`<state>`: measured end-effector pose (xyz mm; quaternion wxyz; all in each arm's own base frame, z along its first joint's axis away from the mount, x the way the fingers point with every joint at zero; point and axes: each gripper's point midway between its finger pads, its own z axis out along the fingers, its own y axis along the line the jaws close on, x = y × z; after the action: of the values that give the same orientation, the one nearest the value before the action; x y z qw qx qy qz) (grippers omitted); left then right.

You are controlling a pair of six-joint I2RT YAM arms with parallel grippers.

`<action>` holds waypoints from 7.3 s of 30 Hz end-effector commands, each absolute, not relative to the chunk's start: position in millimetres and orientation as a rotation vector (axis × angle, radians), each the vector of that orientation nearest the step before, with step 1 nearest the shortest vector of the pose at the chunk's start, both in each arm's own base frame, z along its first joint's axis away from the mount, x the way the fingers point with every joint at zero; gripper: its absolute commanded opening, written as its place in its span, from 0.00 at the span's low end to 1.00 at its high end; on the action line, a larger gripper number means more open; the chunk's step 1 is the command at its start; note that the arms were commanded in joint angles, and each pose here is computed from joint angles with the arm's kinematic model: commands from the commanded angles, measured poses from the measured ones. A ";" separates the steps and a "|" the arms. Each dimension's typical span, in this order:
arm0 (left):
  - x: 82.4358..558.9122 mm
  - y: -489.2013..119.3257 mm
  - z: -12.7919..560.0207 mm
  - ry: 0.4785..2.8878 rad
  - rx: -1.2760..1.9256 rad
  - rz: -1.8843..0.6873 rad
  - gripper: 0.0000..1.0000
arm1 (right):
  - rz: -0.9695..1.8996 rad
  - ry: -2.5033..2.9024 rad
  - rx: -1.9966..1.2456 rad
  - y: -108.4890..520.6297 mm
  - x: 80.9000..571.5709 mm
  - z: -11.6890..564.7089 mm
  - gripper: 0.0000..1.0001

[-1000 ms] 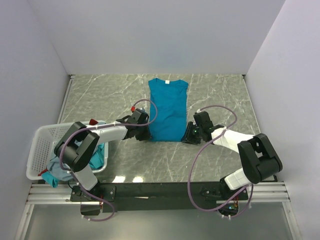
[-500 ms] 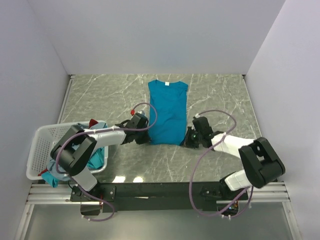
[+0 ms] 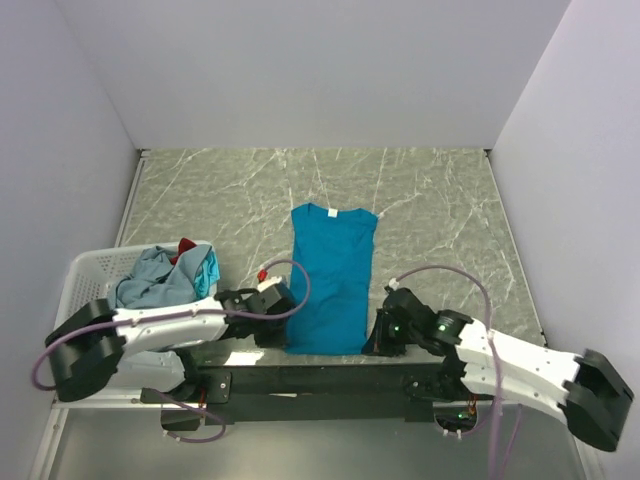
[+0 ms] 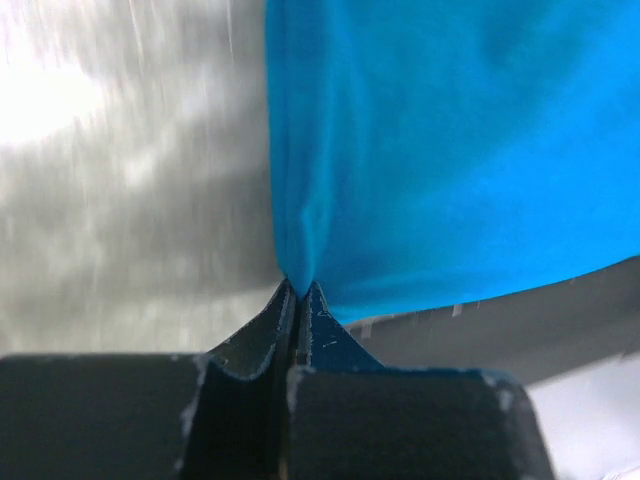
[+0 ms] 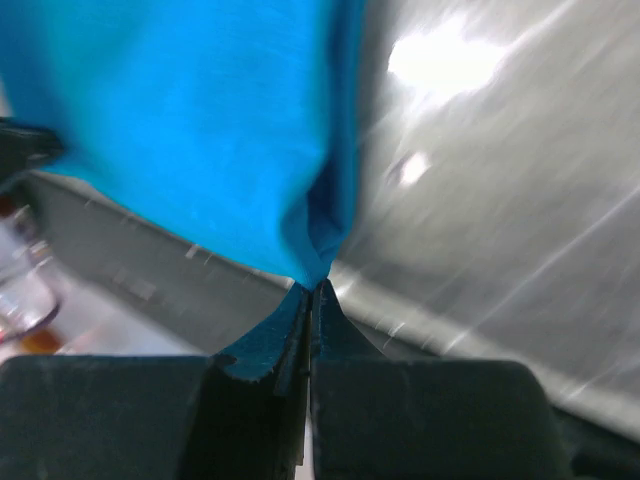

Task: Fold and stack the t-shirts
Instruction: Fold the tshirt, then neatly place the folded tshirt to the corner

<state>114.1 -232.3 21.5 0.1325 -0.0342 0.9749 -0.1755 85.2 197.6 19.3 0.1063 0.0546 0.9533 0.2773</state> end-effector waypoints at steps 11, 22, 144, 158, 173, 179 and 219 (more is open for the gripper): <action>168.3 -226.0 136.9 2.436 -0.194 -0.422 0.01 | 0.694 2.516 0.272 175.8 137.7 115.9 0.00; 287.3 -229.9 206.9 2.176 -0.290 -0.410 0.01 | 0.526 2.338 0.197 151.2 242.3 187.9 0.00; 496.6 -306.7 128.3 2.231 -0.051 -0.612 0.01 | 0.553 2.459 0.257 148.9 457.0 103.9 0.00; 463.2 -263.5 157.5 2.187 -0.183 -0.509 0.01 | 0.616 2.417 0.164 172.9 444.6 134.3 0.00; 506.7 -244.5 104.7 2.268 -0.262 -0.346 0.02 | 0.504 2.497 0.265 170.2 479.3 99.6 0.00; 512.8 -248.2 81.1 2.325 -0.235 -0.355 0.15 | 0.467 2.547 0.300 170.9 492.9 76.1 0.07; 325.1 -147.4 190.3 1.977 -0.532 -0.511 1.00 | 0.330 2.628 0.171 180.1 411.6 39.3 0.82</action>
<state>320.2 -152.3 184.0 0.4819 -0.2042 0.8231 -0.2202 394.4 176.1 29.0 0.2152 0.0674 0.9660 0.1267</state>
